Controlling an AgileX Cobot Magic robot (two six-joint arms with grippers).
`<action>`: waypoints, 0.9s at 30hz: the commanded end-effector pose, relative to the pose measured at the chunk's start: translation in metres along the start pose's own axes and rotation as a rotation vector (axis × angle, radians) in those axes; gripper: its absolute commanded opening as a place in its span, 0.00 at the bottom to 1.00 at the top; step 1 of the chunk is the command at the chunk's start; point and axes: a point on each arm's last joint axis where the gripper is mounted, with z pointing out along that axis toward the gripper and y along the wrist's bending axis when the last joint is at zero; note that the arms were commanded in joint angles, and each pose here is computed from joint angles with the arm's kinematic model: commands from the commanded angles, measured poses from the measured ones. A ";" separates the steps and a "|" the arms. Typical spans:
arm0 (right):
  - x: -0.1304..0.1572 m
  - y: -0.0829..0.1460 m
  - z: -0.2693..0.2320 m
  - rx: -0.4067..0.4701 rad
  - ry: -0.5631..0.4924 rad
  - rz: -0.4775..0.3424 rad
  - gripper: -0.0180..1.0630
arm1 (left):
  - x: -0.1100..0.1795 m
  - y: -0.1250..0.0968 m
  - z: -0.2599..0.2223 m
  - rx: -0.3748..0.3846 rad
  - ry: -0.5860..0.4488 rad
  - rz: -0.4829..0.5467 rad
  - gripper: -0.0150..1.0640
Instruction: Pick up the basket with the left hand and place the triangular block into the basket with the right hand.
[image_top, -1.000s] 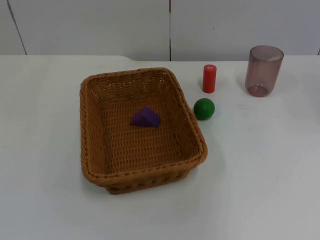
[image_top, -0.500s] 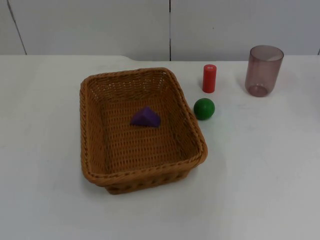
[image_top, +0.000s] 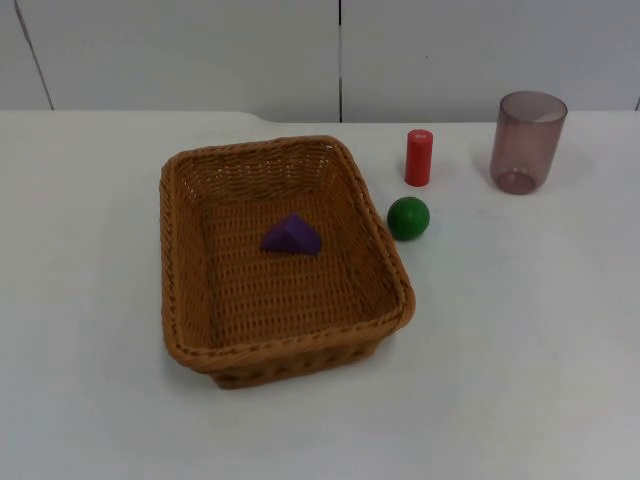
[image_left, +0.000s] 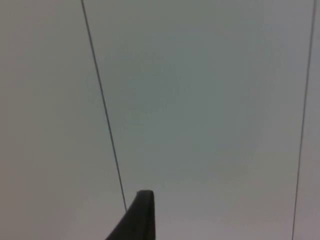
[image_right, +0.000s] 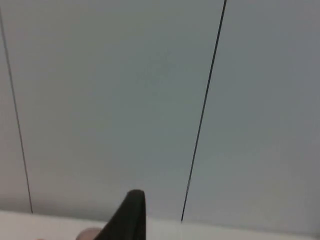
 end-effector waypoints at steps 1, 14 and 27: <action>-0.001 0.004 -0.040 -0.003 -0.079 -0.007 0.99 | -0.006 0.000 -0.035 0.000 -0.056 0.004 0.96; 0.024 0.014 -0.160 -0.049 -0.304 -0.092 0.99 | 0.006 -0.006 -0.135 0.074 -0.106 -0.056 0.96; 0.056 0.021 -0.218 -0.056 -0.393 -0.117 0.99 | 0.045 -0.010 -0.195 0.102 -0.137 0.016 0.96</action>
